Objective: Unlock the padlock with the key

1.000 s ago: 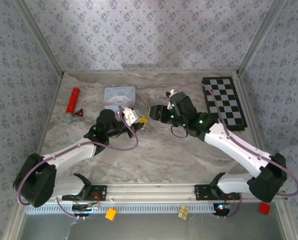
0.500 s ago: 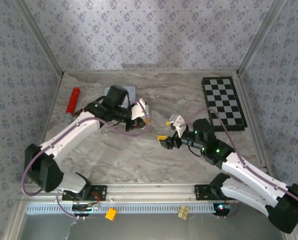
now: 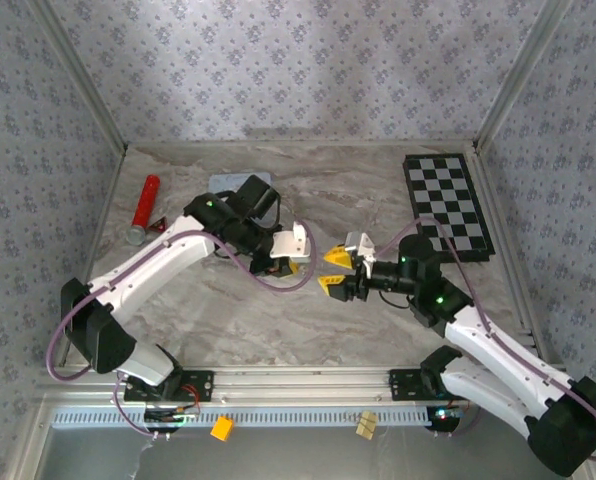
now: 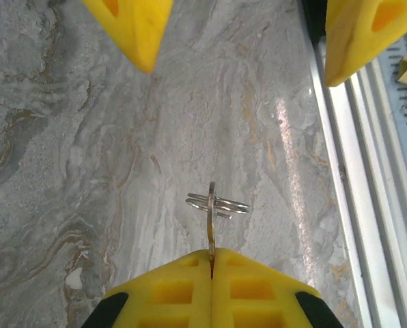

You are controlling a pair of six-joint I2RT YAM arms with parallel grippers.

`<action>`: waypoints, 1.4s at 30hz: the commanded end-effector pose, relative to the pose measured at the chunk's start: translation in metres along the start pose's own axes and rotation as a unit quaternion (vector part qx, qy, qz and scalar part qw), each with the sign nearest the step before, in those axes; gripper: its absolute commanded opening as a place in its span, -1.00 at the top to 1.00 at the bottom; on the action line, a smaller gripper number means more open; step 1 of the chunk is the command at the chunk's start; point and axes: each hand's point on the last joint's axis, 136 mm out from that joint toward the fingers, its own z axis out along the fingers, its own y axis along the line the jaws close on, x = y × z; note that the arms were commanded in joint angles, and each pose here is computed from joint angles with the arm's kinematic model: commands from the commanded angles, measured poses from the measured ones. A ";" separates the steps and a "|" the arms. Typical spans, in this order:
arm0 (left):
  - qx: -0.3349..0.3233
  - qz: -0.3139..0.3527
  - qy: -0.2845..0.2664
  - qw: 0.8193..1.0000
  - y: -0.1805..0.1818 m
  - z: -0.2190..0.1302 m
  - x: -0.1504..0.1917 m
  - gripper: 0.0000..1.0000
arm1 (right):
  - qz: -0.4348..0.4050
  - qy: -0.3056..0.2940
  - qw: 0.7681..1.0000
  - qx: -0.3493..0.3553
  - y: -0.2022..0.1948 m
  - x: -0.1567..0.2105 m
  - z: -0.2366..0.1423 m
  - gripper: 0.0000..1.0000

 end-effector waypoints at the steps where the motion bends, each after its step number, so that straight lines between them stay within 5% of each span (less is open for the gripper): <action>1: -0.044 0.030 0.010 0.999 0.007 -0.002 0.002 1.00 | 0.018 -0.012 0.999 -0.024 0.006 -0.013 0.002 -0.10; 9: -0.086 0.125 -0.048 0.987 -0.005 -0.010 -0.007 1.00 | 0.036 0.005 0.999 -0.028 0.008 -0.005 0.012 0.00; 42: -0.024 0.106 -0.030 0.994 -0.019 0.001 -0.003 1.00 | 0.021 0.058 0.996 -0.066 0.018 0.009 0.044 0.64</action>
